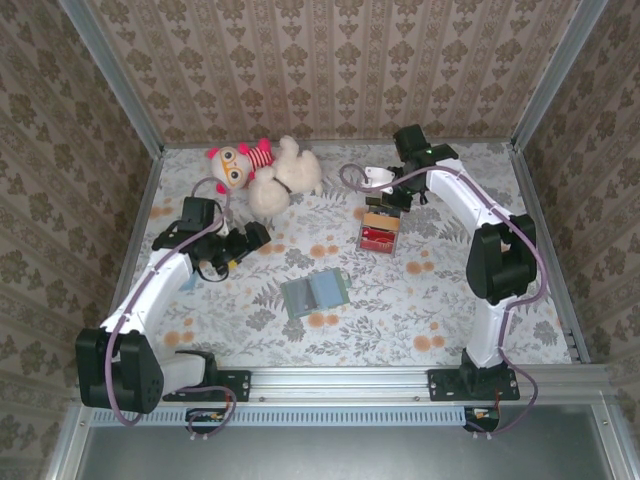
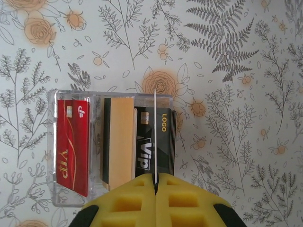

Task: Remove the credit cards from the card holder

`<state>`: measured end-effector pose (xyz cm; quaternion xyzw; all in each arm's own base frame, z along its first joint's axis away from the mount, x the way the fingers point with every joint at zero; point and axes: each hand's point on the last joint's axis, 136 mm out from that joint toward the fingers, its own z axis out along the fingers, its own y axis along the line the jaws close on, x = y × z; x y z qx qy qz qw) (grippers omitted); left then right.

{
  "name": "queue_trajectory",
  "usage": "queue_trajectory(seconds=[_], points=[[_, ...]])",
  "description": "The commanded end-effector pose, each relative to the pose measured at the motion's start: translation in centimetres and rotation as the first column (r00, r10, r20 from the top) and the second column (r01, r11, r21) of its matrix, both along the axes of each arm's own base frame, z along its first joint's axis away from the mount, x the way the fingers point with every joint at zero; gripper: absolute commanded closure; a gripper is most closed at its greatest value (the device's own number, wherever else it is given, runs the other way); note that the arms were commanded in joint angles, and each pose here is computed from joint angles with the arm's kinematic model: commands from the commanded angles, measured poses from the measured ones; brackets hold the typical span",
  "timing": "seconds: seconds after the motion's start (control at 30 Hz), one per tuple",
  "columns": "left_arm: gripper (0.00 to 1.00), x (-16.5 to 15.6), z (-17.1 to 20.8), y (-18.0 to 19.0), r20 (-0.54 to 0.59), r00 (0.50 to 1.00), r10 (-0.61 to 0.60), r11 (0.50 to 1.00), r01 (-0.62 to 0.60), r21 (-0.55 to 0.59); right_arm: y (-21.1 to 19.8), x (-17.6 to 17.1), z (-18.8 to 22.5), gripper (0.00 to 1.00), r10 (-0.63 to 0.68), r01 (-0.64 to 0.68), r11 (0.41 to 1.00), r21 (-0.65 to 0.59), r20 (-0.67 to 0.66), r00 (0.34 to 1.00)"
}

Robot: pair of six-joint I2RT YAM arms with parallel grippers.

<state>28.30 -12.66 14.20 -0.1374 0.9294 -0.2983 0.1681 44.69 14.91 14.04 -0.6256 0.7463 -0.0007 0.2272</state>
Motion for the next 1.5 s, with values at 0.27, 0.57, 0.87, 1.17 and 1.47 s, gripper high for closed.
queue_trajectory(seconds=[0.27, 0.57, 0.87, 1.17, 1.47], points=[[0.0, 0.1, -0.9, -0.4, -0.019, 1.0, -0.01, 0.999, 0.009, -0.041, -0.6, 1.2, -2.8, 0.94, 0.016, -0.015, 0.999, -0.049, 0.013, 1.0], [0.0, -0.1, -1.0, -0.3, -0.025, 1.0, -0.015, 0.999, 0.014, -0.044, -1.1, 1.3, -3.4, 0.83, 0.007, -0.006, 0.998, -0.064, 0.008, 1.0], [0.0, -0.3, -1.2, -0.2, -0.029, 0.999, -0.02, 0.999, 0.019, -0.041, -1.5, 1.4, -2.9, 0.77, -0.019, 0.021, 0.998, -0.061, 0.024, 1.0], [0.0, -0.5, -1.0, -0.2, -0.028, 1.0, -0.013, 0.999, 0.011, -0.048, -0.8, 2.1, 2.4, 0.63, -0.216, 0.206, 0.971, 0.117, 0.078, 0.973], [0.0, -1.8, -1.8, -0.3, -0.053, 0.999, -0.009, 0.998, 0.006, -0.059, -1.9, -0.4, 7.0, 0.59, -0.668, 0.657, 0.652, 0.379, -0.123, 0.734]])
